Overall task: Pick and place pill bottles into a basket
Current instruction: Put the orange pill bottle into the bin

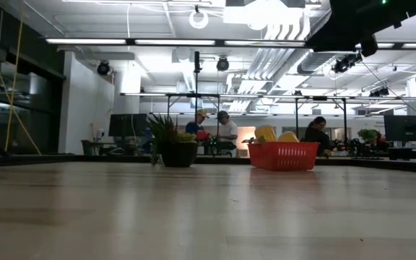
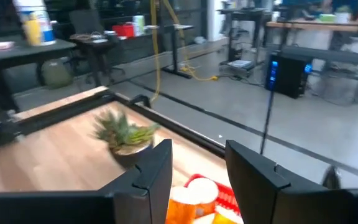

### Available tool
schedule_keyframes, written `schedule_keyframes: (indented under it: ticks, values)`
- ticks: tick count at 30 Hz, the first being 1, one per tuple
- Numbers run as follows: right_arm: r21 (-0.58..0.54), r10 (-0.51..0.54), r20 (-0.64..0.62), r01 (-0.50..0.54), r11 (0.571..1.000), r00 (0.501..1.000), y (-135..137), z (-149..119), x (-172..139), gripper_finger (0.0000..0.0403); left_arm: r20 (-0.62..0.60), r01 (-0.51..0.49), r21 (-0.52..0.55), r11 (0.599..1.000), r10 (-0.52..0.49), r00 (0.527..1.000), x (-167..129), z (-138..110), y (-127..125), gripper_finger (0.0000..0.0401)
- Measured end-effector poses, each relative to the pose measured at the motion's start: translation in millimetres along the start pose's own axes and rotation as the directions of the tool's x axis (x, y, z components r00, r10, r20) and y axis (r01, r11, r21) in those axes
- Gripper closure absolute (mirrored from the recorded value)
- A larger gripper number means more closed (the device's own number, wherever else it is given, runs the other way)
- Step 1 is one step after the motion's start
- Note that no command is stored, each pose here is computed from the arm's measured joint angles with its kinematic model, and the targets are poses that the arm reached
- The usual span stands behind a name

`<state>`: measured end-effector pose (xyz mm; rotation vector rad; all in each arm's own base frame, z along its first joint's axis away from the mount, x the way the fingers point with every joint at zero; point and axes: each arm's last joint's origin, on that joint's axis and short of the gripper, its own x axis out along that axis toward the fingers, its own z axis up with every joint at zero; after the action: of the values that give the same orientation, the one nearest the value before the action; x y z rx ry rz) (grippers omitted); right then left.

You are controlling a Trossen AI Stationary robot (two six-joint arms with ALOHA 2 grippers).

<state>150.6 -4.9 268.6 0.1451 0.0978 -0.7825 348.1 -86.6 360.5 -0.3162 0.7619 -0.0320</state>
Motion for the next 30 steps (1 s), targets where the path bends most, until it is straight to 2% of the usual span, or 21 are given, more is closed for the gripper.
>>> schedule_keyframes:
  ticks: [3, 6, 8, 12, 16, 21, 24, 30]
  values:
    - [0.069, -0.025, 0.005, 0.024, 0.997, 1.0, -3.0, 1.2, 2.9, 0.0262, 0.027, -0.009, 0.003, 1.0, 0.009, 1.0, 0.3, 6.6, 9.4, 0.0153]
    - [0.166, 0.041, 0.004, -0.041, 0.985, 0.999, -3.4, 3.7, 5.8, 0.0262, 0.065, -0.017, 0.018, 1.0, 0.016, 0.998, 0.2, 14.5, 19.6, 0.0155]
    - [0.184, 0.075, -0.003, -0.073, 0.98, 0.997, -3.5, 4.0, 6.8, 0.0261, 0.078, -0.026, 0.051, 0.998, 0.022, 0.997, 0.0, 18.2, 25.9, 0.0155]
    - [0.178, 0.08, -0.005, -0.078, 0.981, 0.997, -3.7, 4.0, 7.3, 0.0227, 0.094, -0.03, 0.104, 0.994, 0.02, 0.995, -0.7, 24.3, 37.6, 0.0149]
    - [0.173, 0.085, -0.007, -0.083, 0.981, 0.996, -3.6, 3.8, 7.4, 0.0155, 0.102, -0.015, 0.132, 0.991, 0.001, 0.995, -1.7, 30.2, 50.1, 0.0152]
    - [0.12, 0.22, -0.032, -0.215, 0.969, 0.975, 0.7, 3.4, 7.1, 0.0075, 0.12, -0.044, 0.159, 0.986, 0.025, 0.993, -3.6, 36.4, 66.5, 0.0155]
    - [0.058, 0.311, -0.03, -0.309, 0.949, 0.95, 3.9, 4.9, 6.3, 0.0055, 0.137, -0.063, 0.185, 0.981, 0.038, 0.99, -4.9, 40.2, 75.1, 0.0154]
    - [-0.029, 0.416, 0.03, -0.415, 0.909, 0.909, 14.2, 10.5, 10.9, 0.0049, 0.153, -0.109, 0.223, 0.969, 0.075, 0.985, -7.7, 45.3, 92.6, 0.0153]
